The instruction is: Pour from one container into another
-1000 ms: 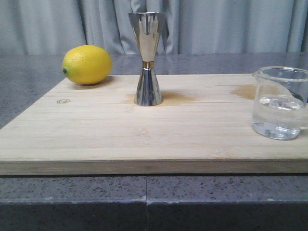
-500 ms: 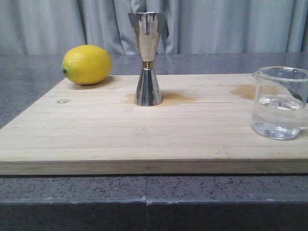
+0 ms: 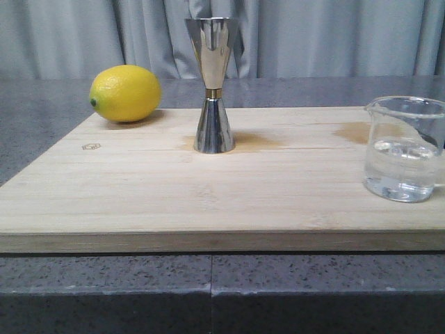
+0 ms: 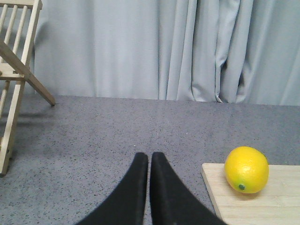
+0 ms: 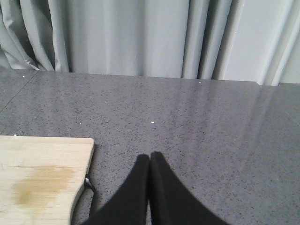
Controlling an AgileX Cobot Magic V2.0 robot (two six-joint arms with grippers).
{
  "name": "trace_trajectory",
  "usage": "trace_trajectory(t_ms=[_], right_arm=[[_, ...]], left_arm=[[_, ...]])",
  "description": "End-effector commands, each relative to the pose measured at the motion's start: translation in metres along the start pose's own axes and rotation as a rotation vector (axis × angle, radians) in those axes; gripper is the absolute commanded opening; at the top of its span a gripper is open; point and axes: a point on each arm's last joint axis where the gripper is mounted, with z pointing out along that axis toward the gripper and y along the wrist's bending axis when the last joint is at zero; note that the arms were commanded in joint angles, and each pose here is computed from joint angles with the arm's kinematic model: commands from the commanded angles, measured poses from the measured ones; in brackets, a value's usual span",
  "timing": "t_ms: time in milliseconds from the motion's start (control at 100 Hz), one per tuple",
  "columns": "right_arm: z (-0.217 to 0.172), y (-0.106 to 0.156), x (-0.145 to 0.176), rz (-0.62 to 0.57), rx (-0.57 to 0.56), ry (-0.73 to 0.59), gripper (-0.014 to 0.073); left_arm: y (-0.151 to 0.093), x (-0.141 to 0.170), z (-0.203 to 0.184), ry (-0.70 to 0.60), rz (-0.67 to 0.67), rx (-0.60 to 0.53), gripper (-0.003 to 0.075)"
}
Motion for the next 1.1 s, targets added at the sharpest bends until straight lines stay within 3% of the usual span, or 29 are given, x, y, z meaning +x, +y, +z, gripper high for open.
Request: trace_trajectory(t_ms=[0, 190, 230, 300, 820, 1090], right_arm=[[-0.0009, -0.0013, -0.0167, -0.003, 0.007, -0.094, 0.0036], [-0.0009, -0.0013, -0.0167, -0.003, 0.007, -0.094, 0.0423], [-0.0009, -0.0013, -0.0167, -0.003, 0.007, -0.094, 0.0481], [-0.0009, -0.0013, -0.0167, -0.003, 0.007, -0.094, 0.0561], [-0.0007, -0.0012, -0.0153, -0.002, 0.005, -0.078, 0.0573], [-0.0002, -0.001, -0.0152, 0.005, 0.0, -0.037, 0.0573]], left_arm=[[0.0003, -0.0166, 0.0002, -0.088, 0.014, -0.008, 0.0084], [0.0013, -0.0165, 0.0002, -0.086, 0.056, -0.021, 0.0448], [0.0013, -0.0167, 0.0002, -0.088, 0.056, -0.022, 0.0493], [0.0014, -0.0168, 0.0001, -0.09, 0.056, -0.022, 0.0507], [0.0003, -0.0169, 0.0001, -0.091, 0.012, -0.008, 0.043], [-0.0015, -0.0179, 0.0078, 0.052, 0.022, 0.008, 0.0461]])
